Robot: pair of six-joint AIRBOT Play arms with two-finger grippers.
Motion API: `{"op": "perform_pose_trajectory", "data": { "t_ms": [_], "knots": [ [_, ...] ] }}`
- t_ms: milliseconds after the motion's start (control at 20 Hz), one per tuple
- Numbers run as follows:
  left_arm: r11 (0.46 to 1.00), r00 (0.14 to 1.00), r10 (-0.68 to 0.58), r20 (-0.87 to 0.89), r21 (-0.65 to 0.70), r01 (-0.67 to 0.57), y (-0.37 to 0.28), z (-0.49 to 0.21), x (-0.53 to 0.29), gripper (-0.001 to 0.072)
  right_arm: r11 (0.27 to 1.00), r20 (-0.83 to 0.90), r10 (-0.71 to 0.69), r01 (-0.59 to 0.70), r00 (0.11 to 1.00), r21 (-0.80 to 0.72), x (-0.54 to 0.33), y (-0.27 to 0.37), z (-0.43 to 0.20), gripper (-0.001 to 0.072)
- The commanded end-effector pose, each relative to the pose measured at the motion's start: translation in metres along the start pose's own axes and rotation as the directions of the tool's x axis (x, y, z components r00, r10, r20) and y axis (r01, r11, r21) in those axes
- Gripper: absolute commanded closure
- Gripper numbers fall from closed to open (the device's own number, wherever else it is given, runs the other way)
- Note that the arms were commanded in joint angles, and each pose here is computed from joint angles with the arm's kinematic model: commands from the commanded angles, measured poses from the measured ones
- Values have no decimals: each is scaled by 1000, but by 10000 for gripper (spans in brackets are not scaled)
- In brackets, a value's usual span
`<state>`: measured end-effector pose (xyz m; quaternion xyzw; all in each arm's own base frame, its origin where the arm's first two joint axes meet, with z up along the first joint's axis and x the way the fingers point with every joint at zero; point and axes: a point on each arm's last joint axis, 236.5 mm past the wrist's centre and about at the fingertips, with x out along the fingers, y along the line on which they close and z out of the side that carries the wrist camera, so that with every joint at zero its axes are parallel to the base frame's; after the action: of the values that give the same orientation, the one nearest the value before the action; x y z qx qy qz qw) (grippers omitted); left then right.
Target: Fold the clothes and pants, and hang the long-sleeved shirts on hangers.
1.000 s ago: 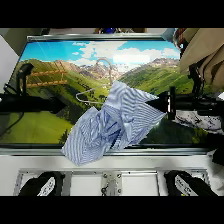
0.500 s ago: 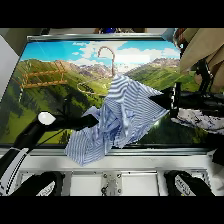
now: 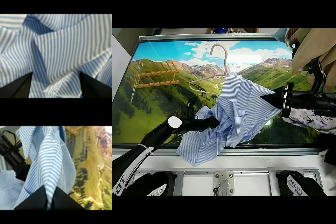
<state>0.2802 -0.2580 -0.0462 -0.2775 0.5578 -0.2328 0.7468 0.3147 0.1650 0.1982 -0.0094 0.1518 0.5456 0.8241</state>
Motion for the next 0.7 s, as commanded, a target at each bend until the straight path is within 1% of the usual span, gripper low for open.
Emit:
{"op": "perform_pose_trajectory", "data": {
  "t_ms": [0, 100, 150, 200, 350, 450, 550, 650],
  "knots": [
    [998, 998, -37, 51, -43, 39, -12, 8, 3, 103, 1000, 0, -1, 1, 1000, -1, 0, 0, 0, 701],
    [999, 998, -42, 39, -19, 43, -19, 1, 7, 104, 1000, 0, 0, 0, 1000, 0, 0, 0, 0, 701],
    [999, 999, -46, 24, -9, 47, -22, -5, 9, 231, 1000, 0, -1, 1, 1000, 11, 0, 0, 0, 701],
    [999, 999, -45, 11, 9, 45, -22, -8, 9, 684, 999, -3, -1, 1, 1000, 34, 0, 0, 0, 701],
    [999, 999, -37, 38, 13, 36, -11, 10, -14, 694, 996, 1, -10, 10, 1000, 84, -3, 3, 3, 702],
    [1000, 995, -10, 96, -1, 10, 7, 32, -42, 694, 995, 4, -22, 22, 1000, 99, -7, 8, 8, 702],
    [999, 987, 4, 158, -38, 2, 21, 56, -71, 694, 995, -2, -28, 28, 1000, 94, -10, 17, 13, 702],
    [999, 985, 24, 171, -26, -20, 28, 71, -90, 694, 997, -1, -14, 14, 1000, 73, -13, 30, 17, 702]
  ]
}}
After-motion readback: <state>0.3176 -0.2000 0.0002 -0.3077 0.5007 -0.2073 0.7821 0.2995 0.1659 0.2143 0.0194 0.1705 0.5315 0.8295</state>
